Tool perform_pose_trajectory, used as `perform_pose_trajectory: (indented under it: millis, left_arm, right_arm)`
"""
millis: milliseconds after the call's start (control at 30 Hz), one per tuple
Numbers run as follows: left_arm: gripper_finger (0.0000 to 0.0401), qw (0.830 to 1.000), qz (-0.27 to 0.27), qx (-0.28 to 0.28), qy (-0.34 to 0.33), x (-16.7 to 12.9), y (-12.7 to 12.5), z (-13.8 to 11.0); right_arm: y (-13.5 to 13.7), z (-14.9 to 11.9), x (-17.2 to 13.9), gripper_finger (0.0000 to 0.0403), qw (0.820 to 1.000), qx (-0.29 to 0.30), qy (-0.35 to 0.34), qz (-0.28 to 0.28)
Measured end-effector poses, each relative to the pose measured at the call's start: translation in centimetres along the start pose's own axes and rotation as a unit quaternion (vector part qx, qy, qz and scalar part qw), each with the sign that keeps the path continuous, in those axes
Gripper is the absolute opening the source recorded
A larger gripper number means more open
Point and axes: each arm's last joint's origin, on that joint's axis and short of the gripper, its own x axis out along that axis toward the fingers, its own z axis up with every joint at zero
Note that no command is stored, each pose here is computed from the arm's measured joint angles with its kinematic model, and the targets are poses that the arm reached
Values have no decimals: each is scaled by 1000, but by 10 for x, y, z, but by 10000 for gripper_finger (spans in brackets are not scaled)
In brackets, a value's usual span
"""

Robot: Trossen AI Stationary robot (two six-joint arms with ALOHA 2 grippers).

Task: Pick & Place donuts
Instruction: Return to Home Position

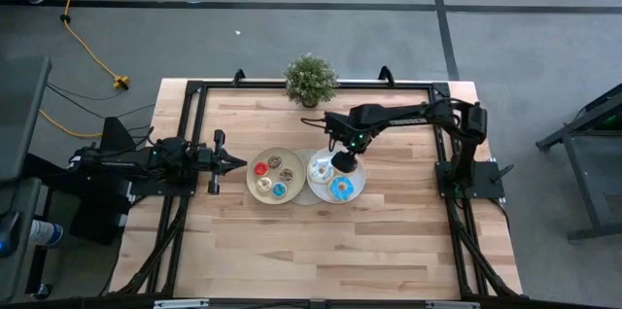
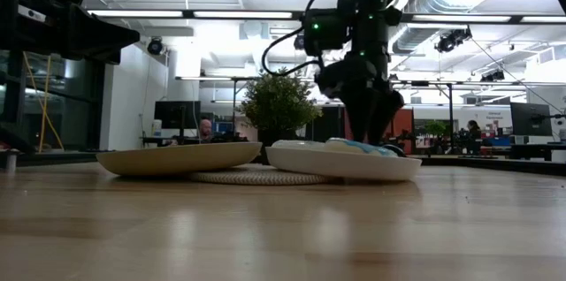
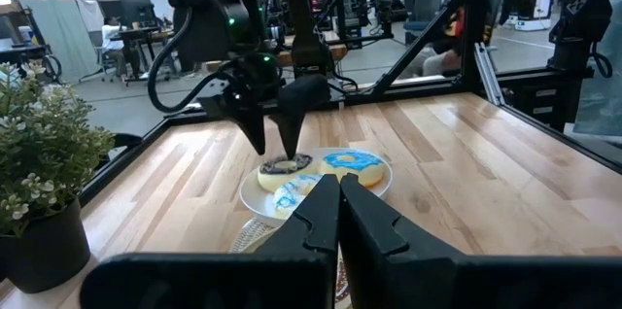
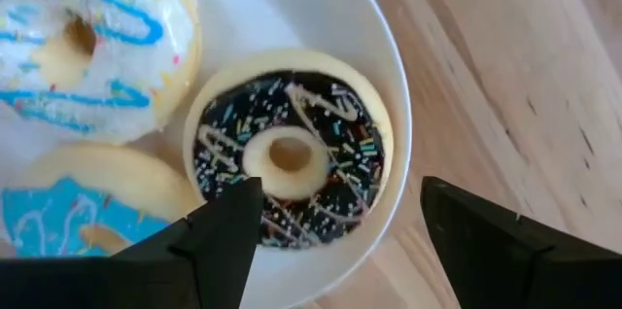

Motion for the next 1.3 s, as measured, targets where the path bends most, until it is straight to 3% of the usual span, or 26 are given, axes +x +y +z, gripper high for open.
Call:
perform_pose_trajectory:
  millis: [367,667,833,1033,1300]
  left_arm:
    - [0,1000,0,0,0,0,0,0]
    - [0,1000,0,0,0,0,0,0]
    - [0,1000,0,0,0,0,0,0]
    - [0,1000,0,0,0,0,0,0]
    - [0,1000,0,0,0,0,0,0]
  right_arm:
    - [-2,-5,-24,273,1000,1,-27,5]
    - [-6,-21,-79,272,991,-22,-129,-11]
    - [-3,-49,-92,272,977,-115,-180,-27]
    - [4,-92,-82,268,945,-209,-250,16]
    - [-1,-144,-61,265,914,-206,-334,100]
